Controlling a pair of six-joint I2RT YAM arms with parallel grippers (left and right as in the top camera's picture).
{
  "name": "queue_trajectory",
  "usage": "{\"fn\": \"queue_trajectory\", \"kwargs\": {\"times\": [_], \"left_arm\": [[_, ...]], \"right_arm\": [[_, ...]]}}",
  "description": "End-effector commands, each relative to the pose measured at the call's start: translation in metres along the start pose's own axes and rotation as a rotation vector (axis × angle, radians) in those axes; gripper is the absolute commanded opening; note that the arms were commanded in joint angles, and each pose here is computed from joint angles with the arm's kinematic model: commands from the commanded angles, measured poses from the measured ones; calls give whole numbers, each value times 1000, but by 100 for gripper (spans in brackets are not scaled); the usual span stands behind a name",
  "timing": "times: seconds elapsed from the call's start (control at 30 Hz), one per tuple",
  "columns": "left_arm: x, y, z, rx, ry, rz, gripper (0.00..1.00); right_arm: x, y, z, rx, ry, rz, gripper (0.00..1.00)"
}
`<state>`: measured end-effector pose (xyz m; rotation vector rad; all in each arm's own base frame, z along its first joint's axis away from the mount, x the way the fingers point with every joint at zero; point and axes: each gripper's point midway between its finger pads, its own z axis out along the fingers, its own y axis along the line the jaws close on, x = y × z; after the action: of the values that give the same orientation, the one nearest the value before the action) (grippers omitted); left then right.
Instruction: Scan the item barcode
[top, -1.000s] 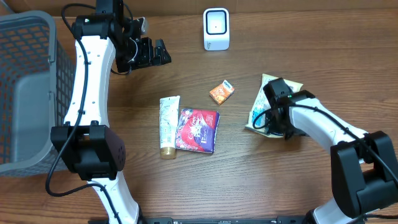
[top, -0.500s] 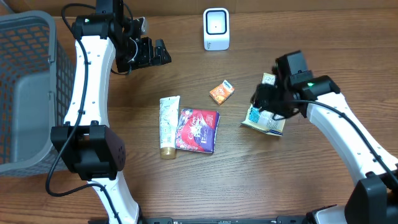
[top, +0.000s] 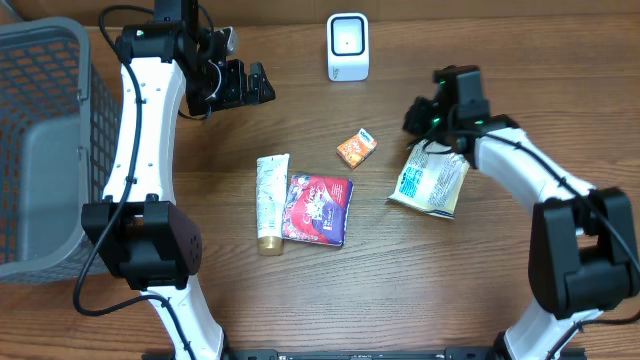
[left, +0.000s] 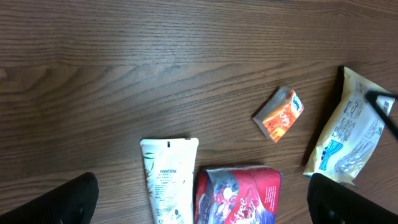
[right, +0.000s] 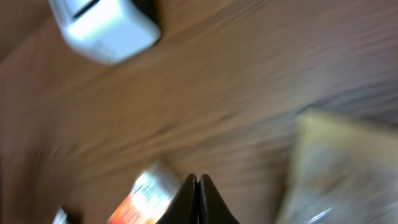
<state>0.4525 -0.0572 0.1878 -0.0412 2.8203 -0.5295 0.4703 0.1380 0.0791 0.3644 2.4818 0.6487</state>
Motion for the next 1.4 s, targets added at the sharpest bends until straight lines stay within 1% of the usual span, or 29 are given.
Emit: {"fn": "queue_trajectory", "kwargs": {"times": [0.0,0.2,0.4,0.5,0.6,0.67,0.77,0.9,1.03,1.17,1.27,1.3,1.33,1.37], "left_arm": [[-4,-5,-10,-4,-30,29,100],[-6,-5,-10,-3,-39,32,100],[-6,-5,-10,-3,-39,32,100],[-6,-5,-10,-3,-39,32,100],[-7,-5,-10,-3,-40,32,100],[-7,-5,-10,-3,-42,33,100],[-7,-5,-10,-3,-43,33,100],[-7,-5,-10,-3,-43,33,100],[-8,-5,-10,-2,-46,35,100],[-8,-5,-10,-3,-46,35,100],[-8,-5,-10,-3,-46,36,100],[-8,-5,-10,-3,-46,36,100],[-8,-5,-10,-3,-46,36,100],[-8,-5,-10,-3,-46,35,100]], "right_arm": [[-35,-22,-2,15,-92,38,4],[-44,-44,15,53,-130,52,4],[-32,-67,39,107,-106,49,4],[-27,-69,41,114,-85,27,4],[-19,-67,38,114,-24,-20,4],[-9,-60,37,101,44,-54,4],[18,-45,34,65,172,-117,4],[53,-41,30,82,300,-157,4],[88,-27,25,25,424,-271,4],[106,-13,20,10,476,-331,4],[99,6,7,-13,443,-346,4],[94,13,0,-20,426,-350,5],[87,21,-11,-28,406,-348,10],[78,31,-23,-35,384,-341,23]]}}
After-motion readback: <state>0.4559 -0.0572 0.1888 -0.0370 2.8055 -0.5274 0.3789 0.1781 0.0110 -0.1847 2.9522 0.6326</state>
